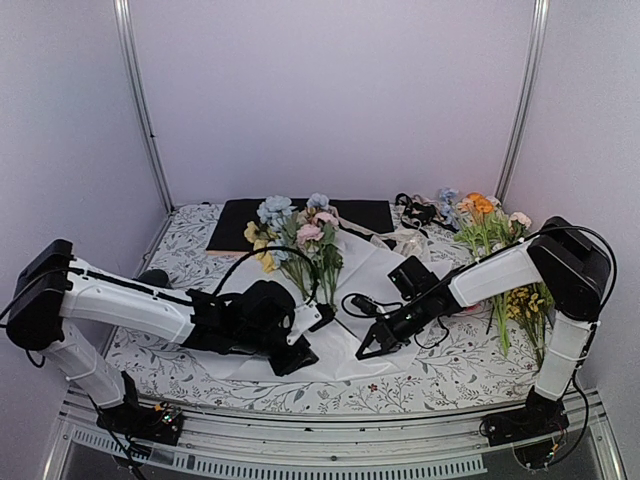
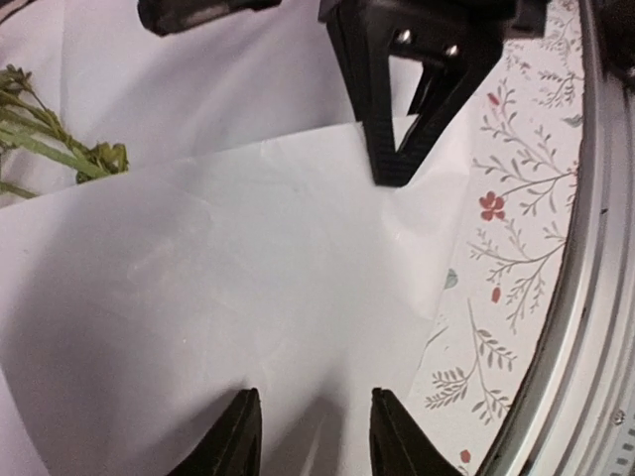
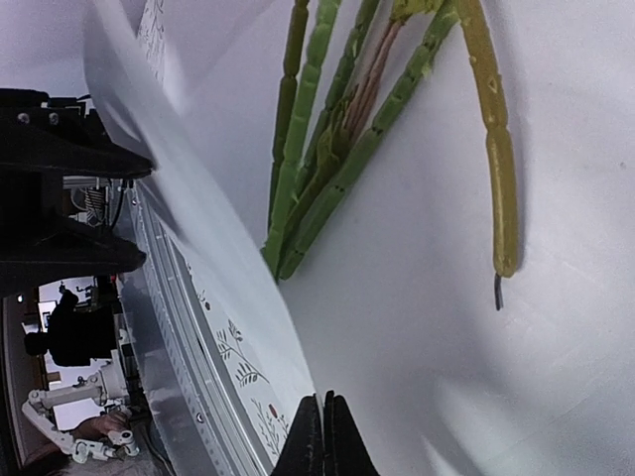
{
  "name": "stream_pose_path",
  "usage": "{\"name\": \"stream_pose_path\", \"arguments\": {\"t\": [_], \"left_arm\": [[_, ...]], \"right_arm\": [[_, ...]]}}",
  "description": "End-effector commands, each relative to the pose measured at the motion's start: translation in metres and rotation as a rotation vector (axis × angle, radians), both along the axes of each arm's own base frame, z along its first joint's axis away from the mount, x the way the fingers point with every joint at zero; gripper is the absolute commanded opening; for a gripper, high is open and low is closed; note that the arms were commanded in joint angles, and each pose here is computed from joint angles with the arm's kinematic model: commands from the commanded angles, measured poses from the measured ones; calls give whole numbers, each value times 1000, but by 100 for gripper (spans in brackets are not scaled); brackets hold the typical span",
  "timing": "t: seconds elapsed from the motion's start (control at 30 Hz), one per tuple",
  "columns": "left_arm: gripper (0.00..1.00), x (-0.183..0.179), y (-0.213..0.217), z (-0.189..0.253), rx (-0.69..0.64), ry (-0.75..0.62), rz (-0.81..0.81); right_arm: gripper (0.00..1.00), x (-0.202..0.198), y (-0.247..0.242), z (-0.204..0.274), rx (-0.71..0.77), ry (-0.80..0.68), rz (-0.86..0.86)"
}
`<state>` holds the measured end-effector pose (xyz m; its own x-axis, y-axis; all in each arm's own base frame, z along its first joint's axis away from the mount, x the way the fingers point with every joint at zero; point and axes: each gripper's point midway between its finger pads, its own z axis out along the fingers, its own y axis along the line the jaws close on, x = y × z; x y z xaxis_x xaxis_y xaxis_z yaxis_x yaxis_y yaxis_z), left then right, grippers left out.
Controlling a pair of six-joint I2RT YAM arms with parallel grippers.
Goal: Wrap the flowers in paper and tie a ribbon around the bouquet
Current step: Fold the bottom corner of the flattened wrapping paper at the center of the board.
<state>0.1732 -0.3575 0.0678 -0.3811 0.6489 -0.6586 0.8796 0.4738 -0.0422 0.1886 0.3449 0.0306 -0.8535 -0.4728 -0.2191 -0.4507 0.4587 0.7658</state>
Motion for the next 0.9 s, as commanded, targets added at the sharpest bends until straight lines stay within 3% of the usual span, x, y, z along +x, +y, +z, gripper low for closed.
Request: {"name": "stream_pose_path", "arguments": {"t": [0.0,0.27,0.43,0.53,0.6,0.7,0.8,0.87], "left_arm": [[33,19,14,-27,113,36,138],[27,-10,36,-66,185,271,270],[26,-18,50,-83,226,307,315],[25,-19,50,-85,220,311,319],[25,-20,52,-87,216,312,324],[24,-21,54,-88,214,315,336],[24,-22,53,-87,202,314,339],[24,-23,54,-86,202,312,343]], "right_arm": [[0,9,-3,-3,-51,-11,-38],[1,17,-5,4,-86,-34,-75],[18,26,-15,12,-166,-75,-127],[34,47,-37,23,-313,-180,-227],[38,56,-42,47,-340,-283,-274],[37,32,-10,81,-174,-370,-186],[22,-23,32,97,166,-181,39],[10,-38,44,89,231,-45,93]]}}
